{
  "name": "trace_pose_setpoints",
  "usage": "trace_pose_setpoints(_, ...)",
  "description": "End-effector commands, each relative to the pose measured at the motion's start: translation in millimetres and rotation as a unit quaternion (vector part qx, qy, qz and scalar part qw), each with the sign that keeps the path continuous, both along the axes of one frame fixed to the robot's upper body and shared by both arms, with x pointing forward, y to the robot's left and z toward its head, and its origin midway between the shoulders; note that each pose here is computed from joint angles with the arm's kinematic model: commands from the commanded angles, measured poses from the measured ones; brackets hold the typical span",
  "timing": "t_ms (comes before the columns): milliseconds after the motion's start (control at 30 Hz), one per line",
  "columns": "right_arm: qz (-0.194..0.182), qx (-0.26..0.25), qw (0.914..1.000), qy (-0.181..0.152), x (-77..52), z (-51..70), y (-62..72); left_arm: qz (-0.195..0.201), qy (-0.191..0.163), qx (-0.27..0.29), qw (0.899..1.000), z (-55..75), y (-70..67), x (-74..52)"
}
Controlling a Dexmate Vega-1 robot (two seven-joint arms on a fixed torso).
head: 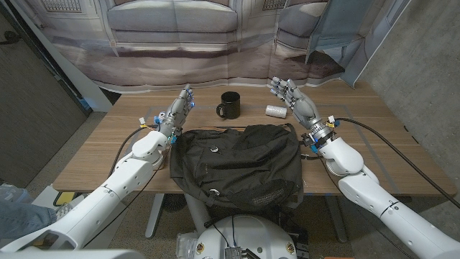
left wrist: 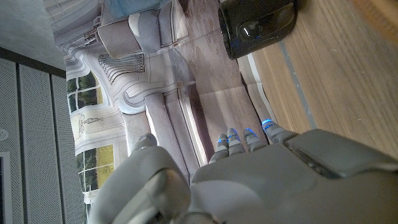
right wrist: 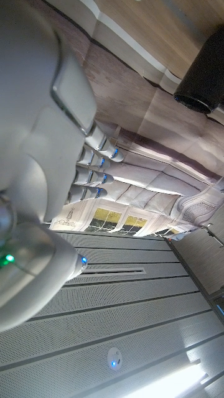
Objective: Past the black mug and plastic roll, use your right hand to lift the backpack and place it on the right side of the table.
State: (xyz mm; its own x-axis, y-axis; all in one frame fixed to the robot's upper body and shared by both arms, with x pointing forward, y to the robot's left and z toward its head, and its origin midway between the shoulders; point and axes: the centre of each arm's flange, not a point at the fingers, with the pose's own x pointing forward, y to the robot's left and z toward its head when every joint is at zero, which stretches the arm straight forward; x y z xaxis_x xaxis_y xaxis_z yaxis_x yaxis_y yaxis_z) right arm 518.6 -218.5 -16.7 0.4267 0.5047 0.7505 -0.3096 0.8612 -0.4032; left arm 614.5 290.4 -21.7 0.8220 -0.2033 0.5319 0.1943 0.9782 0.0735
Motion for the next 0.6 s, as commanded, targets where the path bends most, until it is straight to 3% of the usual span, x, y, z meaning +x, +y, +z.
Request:
trace_pose_setpoints(33, 0.016, -0.020, 0.9995, -0.015, -9.6, 0.1, 11.3, -0.003, -0.005, 0.002, 1.000, 3.5, -2.9, -1.4)
trace_pose_setpoints(600, 0.003, -0.046, 0.9977, -0.050, -25.3, -0.6, 18.5, -0.002, -0.008, 0.004, 1.000, 5.6, -5.6, -4.7)
